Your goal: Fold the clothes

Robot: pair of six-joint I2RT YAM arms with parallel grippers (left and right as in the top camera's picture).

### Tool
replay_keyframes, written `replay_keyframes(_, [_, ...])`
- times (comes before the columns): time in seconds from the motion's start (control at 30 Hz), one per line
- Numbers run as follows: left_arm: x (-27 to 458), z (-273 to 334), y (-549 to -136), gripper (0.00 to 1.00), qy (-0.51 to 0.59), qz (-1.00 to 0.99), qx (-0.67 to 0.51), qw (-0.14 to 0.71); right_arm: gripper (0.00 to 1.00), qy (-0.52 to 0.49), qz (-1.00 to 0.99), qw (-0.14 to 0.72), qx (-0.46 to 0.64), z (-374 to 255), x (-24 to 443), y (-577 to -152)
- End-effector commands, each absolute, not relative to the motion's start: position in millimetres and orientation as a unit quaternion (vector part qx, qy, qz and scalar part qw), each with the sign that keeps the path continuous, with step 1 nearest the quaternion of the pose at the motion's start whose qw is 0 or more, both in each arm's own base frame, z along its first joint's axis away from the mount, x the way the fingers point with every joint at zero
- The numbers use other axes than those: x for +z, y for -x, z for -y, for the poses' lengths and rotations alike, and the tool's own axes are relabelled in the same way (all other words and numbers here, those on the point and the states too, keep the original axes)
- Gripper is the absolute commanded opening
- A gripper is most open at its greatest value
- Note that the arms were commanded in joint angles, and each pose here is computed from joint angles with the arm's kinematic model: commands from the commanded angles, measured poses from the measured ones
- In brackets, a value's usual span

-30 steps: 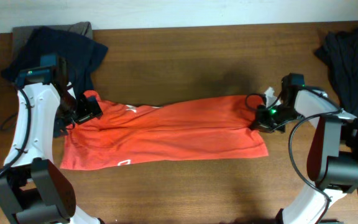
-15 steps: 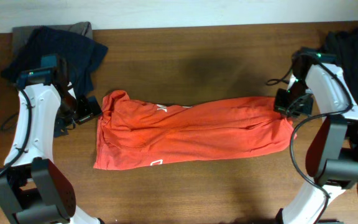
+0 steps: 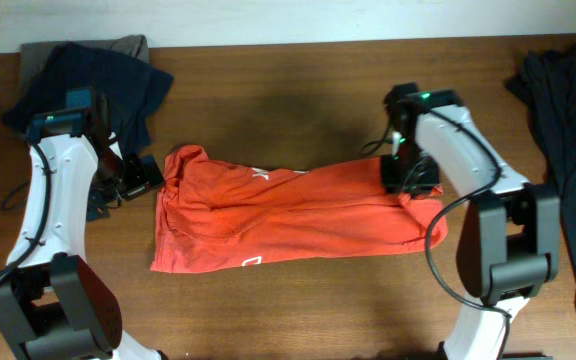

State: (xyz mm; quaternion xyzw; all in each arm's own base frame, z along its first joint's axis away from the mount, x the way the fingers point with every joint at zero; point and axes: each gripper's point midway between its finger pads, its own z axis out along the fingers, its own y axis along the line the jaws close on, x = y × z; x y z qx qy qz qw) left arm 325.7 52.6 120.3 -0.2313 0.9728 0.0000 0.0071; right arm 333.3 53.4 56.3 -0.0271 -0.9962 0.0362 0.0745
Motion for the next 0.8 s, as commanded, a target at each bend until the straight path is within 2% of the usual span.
replay_keyframes(0.0, [116,-55,-323,0.99,0.23,-0.973,0.004,-0.001,0.41,0.004,0.996,0.086,0.02,-78,50,-323])
replay_keyframes(0.23, [116,-55,-323,0.99,0.23,-0.973,0.004,-0.001,0.4,-0.018,0.997,0.077,-0.02,-110,52,-325])
replay_keyframes(0.4, [116,-56,-323,0.99,0.23,-0.973,0.005,-0.001,0.42,-0.008,0.997,0.072,-0.006,-98,81,-333])
replay_keyframes(0.47, [116,-57,-322,0.99,0.23,-0.973,0.01,0.0,0.53,0.003,0.998,0.064,0.016,-83,98,-339])
replay_keyframes(0.53, [116,-58,-322,0.99,0.23,-0.973,0.012,0.0,0.72,0.018,0.998,0.057,0.028,-68,111,-345])
replay_keyframes(0.57, [116,-58,-322,0.99,0.23,-0.973,0.012,0.0,0.89,0.029,0.998,0.053,0.03,-59,116,-348])
replay_keyframes(0.6, [116,-58,-322,0.99,0.23,-0.973,0.012,-0.001,0.99,0.042,0.997,0.049,0.03,-50,119,-352])
replay_keyframes(0.77, [116,-58,-321,0.99,0.23,-0.973,0.012,-0.002,0.99,0.131,0.99,0.058,0.014,9,113,-353])
